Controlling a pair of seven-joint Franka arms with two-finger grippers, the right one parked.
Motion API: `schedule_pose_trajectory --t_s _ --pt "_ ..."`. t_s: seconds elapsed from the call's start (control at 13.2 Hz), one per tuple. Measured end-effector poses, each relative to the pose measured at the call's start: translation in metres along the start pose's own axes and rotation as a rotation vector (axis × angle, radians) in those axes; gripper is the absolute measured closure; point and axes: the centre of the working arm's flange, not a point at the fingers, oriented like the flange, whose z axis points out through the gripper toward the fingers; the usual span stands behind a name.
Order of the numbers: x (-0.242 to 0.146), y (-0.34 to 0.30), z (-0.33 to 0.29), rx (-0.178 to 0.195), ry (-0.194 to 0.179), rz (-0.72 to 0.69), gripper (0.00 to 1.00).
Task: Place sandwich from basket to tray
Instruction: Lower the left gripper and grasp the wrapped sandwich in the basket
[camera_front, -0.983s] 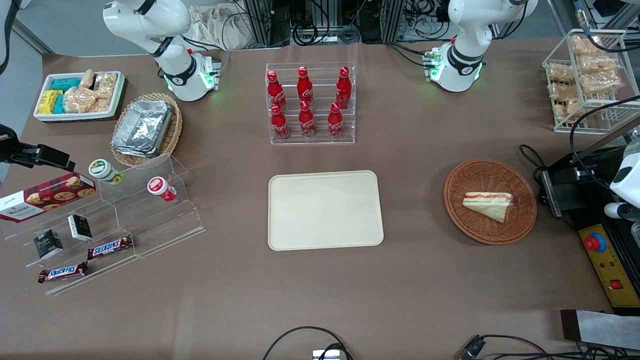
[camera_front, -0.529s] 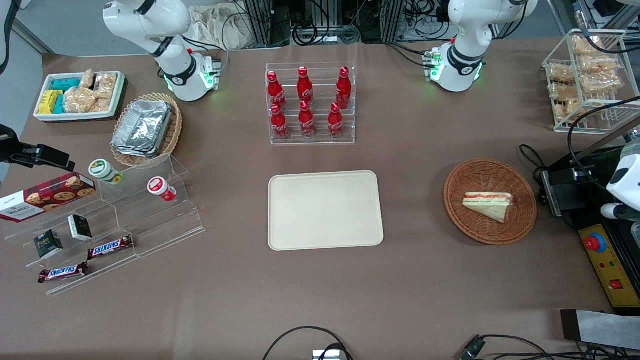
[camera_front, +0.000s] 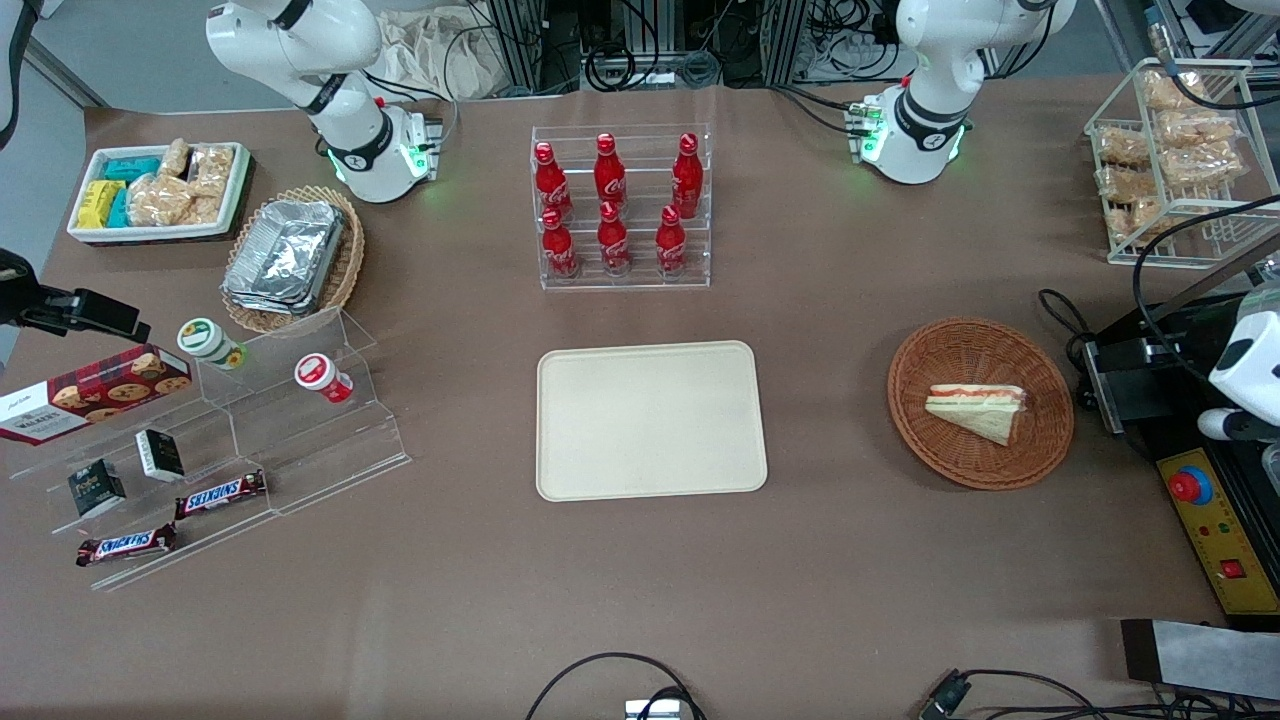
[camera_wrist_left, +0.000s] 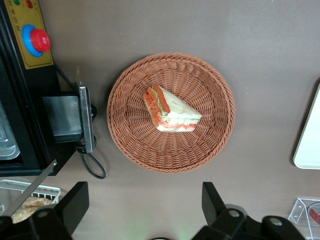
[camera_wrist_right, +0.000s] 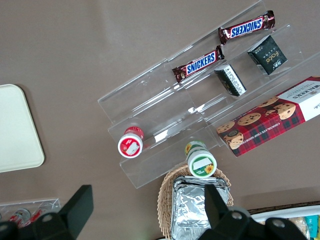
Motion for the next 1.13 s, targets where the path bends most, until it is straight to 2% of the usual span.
schedule_pose_trajectory --t_s 0.15,0.53,0.76,0.83,1.13 --pt "0.013 0.002 0.023 -0.001 0.003 -0.053 0.0" --pt "0.04 0.009 0.099 -0.017 0.076 -0.345 0.0" --pt "0.049 0.014 0.168 -0.03 0.091 -0.505 0.0" --pt "0.047 0.015 0.192 -0.031 0.084 -0.546 0.0" --pt "0.035 0.015 0.243 -0.011 0.015 -0.672 0.0"
